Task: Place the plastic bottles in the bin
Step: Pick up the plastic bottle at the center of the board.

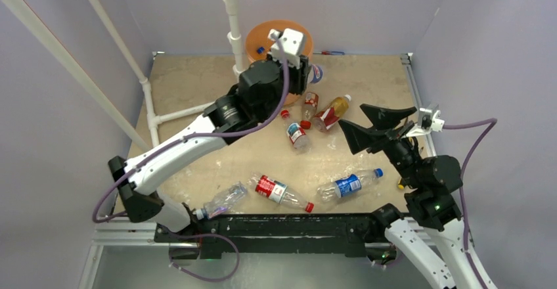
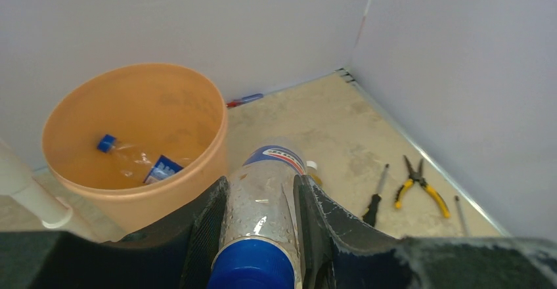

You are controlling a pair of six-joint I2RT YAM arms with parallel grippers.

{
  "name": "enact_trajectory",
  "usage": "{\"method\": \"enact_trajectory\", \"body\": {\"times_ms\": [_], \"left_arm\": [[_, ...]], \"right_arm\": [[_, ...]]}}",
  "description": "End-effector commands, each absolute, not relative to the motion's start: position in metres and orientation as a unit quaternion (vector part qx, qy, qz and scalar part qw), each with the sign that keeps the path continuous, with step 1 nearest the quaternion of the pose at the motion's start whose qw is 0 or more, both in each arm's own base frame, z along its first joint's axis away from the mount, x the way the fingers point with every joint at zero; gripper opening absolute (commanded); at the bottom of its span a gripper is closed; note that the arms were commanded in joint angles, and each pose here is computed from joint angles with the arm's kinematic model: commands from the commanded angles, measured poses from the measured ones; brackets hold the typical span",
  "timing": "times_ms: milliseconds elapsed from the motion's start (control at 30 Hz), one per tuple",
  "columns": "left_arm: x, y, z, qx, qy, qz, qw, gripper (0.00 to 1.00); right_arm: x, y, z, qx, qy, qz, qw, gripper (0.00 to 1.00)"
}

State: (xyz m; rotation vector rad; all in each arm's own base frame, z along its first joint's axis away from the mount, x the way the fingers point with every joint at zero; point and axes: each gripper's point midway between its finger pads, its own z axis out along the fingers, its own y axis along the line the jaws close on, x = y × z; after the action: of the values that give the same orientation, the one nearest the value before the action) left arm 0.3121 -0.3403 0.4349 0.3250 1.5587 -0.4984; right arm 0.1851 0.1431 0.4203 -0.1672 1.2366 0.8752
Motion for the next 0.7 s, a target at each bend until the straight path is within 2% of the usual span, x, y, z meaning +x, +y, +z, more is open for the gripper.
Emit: {"method": "enact_trajectory", "body": {"times_ms": [0, 167, 300, 533, 667], "left_arm": [[0.327, -0.33, 0.453, 0.146, 0.703, -0.131, 0.684, 0.0], [0.315, -0.344, 0.455, 0.189, 0.718, -0.143, 0.654, 0.0], [0.284, -0.339, 0.456, 0.234, 0.737, -0.188, 0.606, 0.0], [0.231, -0.317, 0.458, 0.277, 0.767, -0.246, 0.524, 0.0], [0.213, -0.31, 0.464, 0.28, 0.762, -0.28, 0.512, 0.0]], "right_arm": [[0.182, 0.132, 0.418, -0.054, 0.555, 0.388, 0.734, 0.99], [0.187, 0.137, 0.417, -0.081, 0.558, 0.37, 0.738, 0.98], [0.187, 0.147, 0.417, -0.115, 0.556, 0.369, 0.736, 0.98], [0.161, 0.182, 0.419, -0.236, 0.527, 0.395, 0.715, 0.99], [0.159, 0.199, 0.424, -0.279, 0.527, 0.399, 0.697, 0.99]]}}
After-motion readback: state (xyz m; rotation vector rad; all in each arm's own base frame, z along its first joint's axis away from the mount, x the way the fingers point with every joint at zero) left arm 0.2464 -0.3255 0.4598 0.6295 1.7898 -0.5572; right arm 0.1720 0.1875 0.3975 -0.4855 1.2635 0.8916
